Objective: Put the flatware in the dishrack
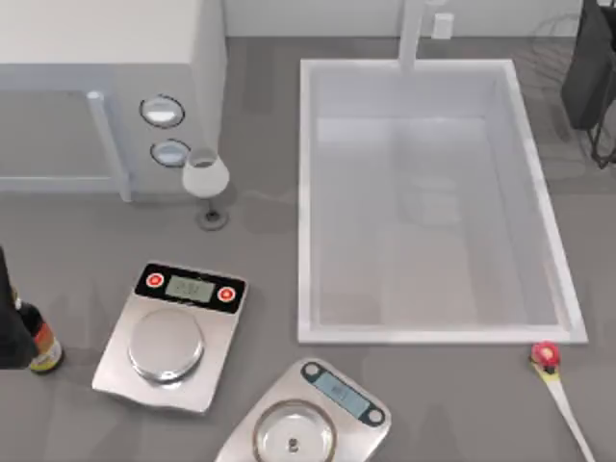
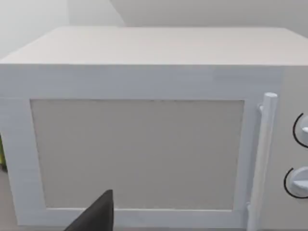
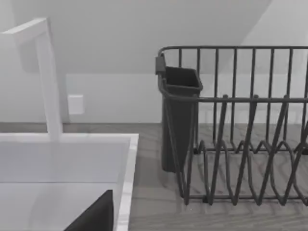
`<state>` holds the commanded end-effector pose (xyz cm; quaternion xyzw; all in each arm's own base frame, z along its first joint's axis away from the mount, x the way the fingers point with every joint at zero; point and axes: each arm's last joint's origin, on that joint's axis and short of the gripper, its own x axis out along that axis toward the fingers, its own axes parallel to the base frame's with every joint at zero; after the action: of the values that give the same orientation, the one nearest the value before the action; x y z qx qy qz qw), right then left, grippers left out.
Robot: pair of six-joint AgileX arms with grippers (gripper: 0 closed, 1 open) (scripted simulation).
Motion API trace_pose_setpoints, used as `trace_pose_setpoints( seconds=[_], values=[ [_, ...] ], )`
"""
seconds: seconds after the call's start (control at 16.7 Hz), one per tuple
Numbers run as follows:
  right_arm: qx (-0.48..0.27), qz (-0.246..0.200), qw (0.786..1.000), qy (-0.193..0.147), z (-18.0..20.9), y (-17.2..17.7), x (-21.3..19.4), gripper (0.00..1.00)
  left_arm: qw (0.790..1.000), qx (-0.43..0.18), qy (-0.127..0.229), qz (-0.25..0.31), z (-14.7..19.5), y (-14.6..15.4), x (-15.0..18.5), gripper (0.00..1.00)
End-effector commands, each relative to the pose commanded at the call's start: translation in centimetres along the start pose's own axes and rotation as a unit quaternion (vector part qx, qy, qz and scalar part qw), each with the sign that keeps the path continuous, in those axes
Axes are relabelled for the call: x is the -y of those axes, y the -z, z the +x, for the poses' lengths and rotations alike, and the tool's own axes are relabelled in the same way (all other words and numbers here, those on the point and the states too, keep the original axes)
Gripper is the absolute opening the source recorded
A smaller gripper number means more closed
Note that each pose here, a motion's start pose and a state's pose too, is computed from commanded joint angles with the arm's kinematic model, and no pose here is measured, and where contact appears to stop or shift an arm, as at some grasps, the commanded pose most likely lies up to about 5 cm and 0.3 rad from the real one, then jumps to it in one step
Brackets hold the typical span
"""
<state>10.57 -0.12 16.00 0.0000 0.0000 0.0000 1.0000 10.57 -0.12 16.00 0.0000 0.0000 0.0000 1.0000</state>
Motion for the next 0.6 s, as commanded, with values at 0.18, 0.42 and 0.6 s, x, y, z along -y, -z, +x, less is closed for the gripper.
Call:
trace_pose_setpoints(
  seconds=[0.18,0.42,0.6],
  values=[
    [-0.006,0.001,1.000,-0.002,0.0,-0.2,-0.1,1.00,1.000,0.000,0.000,0.000,0.0,0.0,0.0,1.00],
    [-0.086,0.014,0.996,-0.028,0.3,-1.9,-0.7,1.00,1.000,0.000,0.000,0.000,0.0,0.0,0.0,1.00],
    [-0.211,0.022,0.976,-0.056,1.5,-3.3,-1.6,1.00,1.000,0.000,0.000,0.000,0.0,0.0,0.0,1.00]
  ],
)
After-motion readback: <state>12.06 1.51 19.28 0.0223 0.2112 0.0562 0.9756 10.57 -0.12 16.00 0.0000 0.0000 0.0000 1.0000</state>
